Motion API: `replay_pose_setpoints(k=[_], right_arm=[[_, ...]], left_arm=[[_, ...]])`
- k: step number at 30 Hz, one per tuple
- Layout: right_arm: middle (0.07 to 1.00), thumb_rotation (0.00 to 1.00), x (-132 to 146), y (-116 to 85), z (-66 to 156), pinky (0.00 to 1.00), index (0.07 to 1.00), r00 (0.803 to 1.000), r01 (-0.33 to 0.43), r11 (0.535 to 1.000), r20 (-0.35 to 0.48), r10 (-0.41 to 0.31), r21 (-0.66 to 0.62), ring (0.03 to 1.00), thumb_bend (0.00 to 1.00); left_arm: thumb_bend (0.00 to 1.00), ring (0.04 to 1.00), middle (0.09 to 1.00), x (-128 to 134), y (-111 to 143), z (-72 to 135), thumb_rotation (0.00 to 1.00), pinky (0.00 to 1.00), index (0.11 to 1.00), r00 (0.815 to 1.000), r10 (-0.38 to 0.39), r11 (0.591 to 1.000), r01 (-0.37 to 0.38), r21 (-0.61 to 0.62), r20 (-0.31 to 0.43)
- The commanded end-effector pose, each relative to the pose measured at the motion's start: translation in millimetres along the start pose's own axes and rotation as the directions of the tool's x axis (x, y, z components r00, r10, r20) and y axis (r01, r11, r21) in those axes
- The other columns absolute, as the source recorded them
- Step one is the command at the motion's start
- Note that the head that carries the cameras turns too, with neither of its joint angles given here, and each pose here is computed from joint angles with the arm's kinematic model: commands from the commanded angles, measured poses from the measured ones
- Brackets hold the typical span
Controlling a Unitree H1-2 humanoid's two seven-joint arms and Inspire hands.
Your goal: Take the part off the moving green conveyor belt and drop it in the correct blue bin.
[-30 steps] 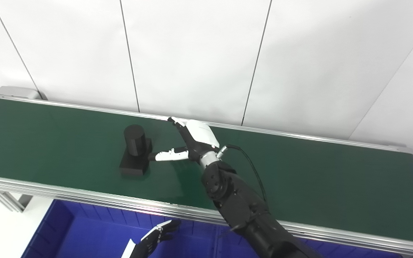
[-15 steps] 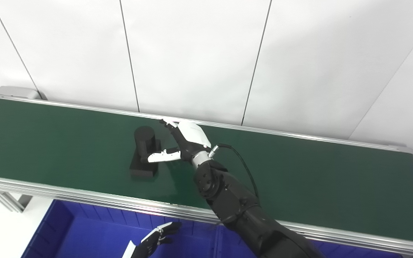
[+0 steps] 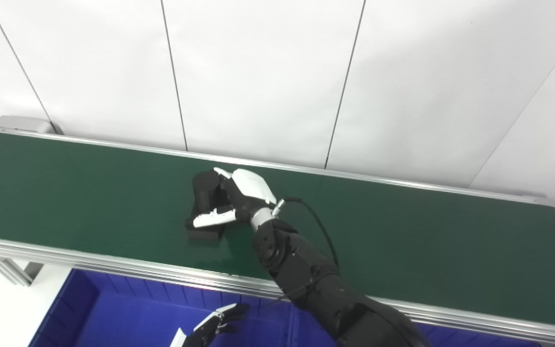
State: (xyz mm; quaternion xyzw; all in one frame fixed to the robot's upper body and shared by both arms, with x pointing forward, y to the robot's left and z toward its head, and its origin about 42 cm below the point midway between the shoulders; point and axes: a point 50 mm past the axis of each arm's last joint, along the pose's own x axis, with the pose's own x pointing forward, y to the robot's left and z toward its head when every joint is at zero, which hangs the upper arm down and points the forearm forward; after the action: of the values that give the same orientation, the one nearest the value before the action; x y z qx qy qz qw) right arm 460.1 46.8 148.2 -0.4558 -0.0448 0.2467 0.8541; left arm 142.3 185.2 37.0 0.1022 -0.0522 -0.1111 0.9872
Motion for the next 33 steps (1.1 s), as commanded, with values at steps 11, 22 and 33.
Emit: replay_pose_setpoints(k=[11,22,33], right_arm=[[0.584,0.06,3,8,47,0.45,0.656,0.976,0.171,0.962,0.098,-0.196,0.214,0.54,0.62],[0.44,0.0,-2,10,44,0.31,0.543,0.938,0.31,0.913,0.072,-0.34,0.264,0.4,0.51],[0.429,0.0,-6,-1,30,0.29,0.538,0.887,0.413,0.851,0.066,-0.456,0.325,0.375,0.51]], left_arm=[[0.98,0.791,0.818,-10,-1,13,0.21,0.72,0.796,0.998,0.004,1.0,-0.004,-0.003,0.055],[0.98,0.801,0.821,-11,0,14,0.19,0.74,0.802,0.999,0.002,1.0,-0.001,-0.022,0.049],[0.96,0.815,0.828,-8,3,12,0.2,0.75,0.803,0.999,-0.004,1.0,0.005,-0.025,0.046]])
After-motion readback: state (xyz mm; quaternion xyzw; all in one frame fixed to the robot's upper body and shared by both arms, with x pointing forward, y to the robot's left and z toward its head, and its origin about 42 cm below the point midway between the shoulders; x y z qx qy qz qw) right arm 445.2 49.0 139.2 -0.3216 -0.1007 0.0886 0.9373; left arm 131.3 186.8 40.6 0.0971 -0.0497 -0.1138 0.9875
